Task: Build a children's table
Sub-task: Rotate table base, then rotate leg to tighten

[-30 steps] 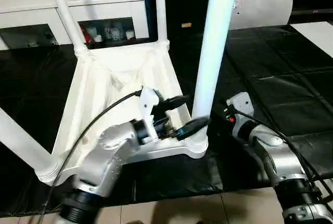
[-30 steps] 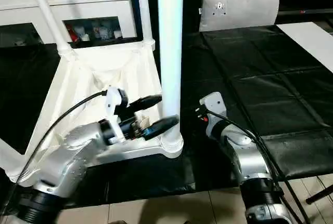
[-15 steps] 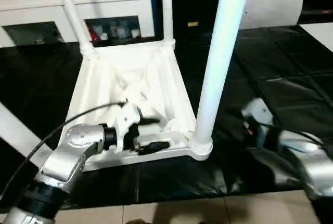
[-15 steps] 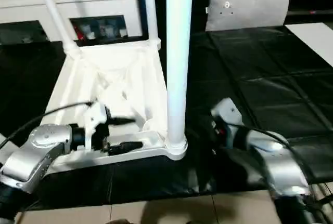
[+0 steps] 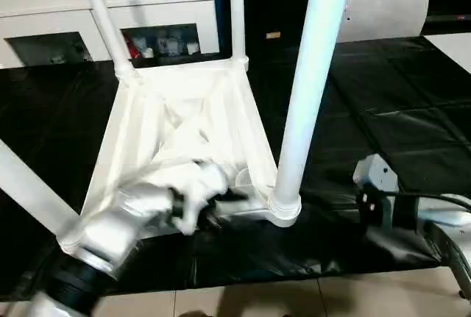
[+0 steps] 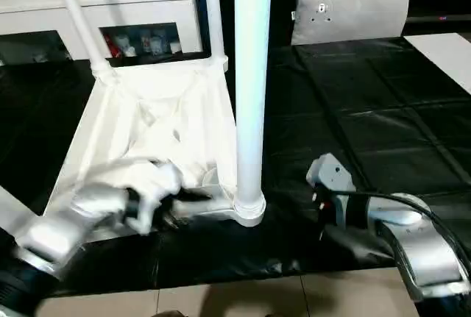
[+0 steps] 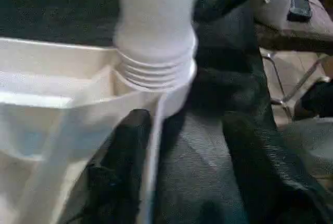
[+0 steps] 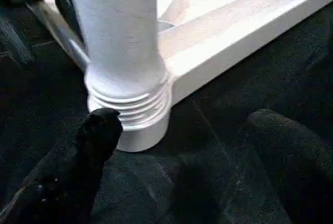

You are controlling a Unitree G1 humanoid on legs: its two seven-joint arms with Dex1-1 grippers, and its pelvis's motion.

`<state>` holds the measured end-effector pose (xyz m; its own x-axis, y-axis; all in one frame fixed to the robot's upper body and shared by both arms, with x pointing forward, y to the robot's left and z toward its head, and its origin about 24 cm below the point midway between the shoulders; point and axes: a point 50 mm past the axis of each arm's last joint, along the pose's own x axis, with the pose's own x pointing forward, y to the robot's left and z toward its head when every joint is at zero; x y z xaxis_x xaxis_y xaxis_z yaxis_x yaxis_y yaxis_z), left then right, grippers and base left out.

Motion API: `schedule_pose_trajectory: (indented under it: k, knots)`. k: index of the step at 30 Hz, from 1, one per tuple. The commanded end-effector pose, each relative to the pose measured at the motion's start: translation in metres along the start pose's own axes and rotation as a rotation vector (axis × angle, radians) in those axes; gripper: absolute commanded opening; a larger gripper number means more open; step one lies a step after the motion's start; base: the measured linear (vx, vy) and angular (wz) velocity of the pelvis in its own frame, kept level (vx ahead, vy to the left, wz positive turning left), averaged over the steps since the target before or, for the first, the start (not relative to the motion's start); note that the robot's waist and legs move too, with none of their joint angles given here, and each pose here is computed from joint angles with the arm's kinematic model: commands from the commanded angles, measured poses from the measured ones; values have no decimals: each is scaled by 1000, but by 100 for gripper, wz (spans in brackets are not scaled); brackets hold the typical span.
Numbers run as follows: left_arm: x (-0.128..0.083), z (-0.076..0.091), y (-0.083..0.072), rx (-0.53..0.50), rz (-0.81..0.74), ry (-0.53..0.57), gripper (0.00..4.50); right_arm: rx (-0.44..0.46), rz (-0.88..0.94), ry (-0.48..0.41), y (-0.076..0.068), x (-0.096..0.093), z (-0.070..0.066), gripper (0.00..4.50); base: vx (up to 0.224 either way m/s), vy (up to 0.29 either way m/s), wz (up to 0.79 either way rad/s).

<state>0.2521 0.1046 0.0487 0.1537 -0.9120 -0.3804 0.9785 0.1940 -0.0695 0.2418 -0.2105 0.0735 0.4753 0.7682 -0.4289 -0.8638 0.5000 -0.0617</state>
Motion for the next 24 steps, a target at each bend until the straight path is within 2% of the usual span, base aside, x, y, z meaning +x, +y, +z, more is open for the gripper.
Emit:
schedule_pose_trajectory:
  k: [1, 5, 9, 11, 12, 17, 18, 24]
  knots:
    - [2, -2, 3, 14, 60, 38, 226, -4, 19, -12, 4, 0, 5, 450, 0, 0, 0]
    - [6, -5, 6, -7, 113, 73, 193, 4, 42, -15, 10, 0, 5, 450, 0, 0, 0]
    - [8, -3, 6, 27, 154, 93, 158, 9, 78, -8, 17, 0, 5, 450, 0, 0, 0]
    - [8, -3, 7, 57, 168, 129, 154, 9, 80, -6, 17, 0, 5, 450, 0, 0, 0]
    - [8, -3, 7, 58, 169, 132, 131, 9, 80, -6, 17, 0, 5, 450, 0, 0, 0]
    - [6, -4, 13, 54, 183, 143, 104, 9, 82, -8, 18, 1, 6, 450, 0, 0, 0]
    - [5, -5, 14, 56, 175, 155, 84, 8, 82, -12, 18, 2, 6, 450, 0, 0, 0]
    - [3, -7, 15, 62, 150, 178, 39, 6, 84, -22, 17, 3, 8, 450, 0, 0, 0]
